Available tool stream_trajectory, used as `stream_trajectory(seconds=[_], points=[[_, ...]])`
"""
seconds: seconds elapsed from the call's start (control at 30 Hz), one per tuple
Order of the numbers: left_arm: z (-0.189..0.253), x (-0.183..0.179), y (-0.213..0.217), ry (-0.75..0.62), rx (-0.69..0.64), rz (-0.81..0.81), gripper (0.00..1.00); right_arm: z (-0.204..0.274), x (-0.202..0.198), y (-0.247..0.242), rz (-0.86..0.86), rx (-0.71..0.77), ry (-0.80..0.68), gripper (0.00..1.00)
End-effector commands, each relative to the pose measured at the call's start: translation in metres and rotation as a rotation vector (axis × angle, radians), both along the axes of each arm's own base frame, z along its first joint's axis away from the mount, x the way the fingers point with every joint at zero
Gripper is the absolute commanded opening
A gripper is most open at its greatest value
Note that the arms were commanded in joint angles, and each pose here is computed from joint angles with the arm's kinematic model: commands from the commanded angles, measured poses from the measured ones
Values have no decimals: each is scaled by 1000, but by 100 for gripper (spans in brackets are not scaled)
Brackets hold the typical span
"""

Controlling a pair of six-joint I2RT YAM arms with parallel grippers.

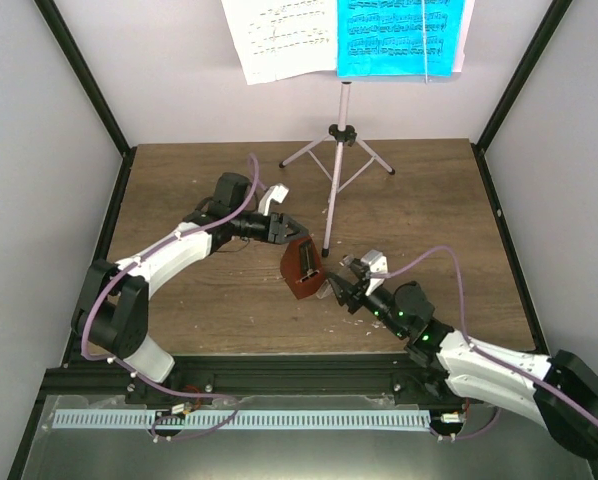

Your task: Pack up the instrument practice props

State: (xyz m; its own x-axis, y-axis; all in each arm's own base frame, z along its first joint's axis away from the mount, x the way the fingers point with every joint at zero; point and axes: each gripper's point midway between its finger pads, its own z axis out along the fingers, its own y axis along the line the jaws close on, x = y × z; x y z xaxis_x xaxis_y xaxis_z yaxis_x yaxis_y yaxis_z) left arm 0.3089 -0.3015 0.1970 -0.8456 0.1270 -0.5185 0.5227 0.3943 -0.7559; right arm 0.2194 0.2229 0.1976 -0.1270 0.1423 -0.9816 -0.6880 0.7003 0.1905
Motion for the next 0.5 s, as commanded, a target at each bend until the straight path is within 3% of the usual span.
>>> stream_trajectory(seconds=[0.0, 0.47], points=[[-4, 4, 0, 5, 8, -9, 44, 35, 3, 14, -29, 19, -128, 55], [-11, 4, 0, 29, 21, -15, 40, 34, 22, 49, -62, -22, -225, 54]])
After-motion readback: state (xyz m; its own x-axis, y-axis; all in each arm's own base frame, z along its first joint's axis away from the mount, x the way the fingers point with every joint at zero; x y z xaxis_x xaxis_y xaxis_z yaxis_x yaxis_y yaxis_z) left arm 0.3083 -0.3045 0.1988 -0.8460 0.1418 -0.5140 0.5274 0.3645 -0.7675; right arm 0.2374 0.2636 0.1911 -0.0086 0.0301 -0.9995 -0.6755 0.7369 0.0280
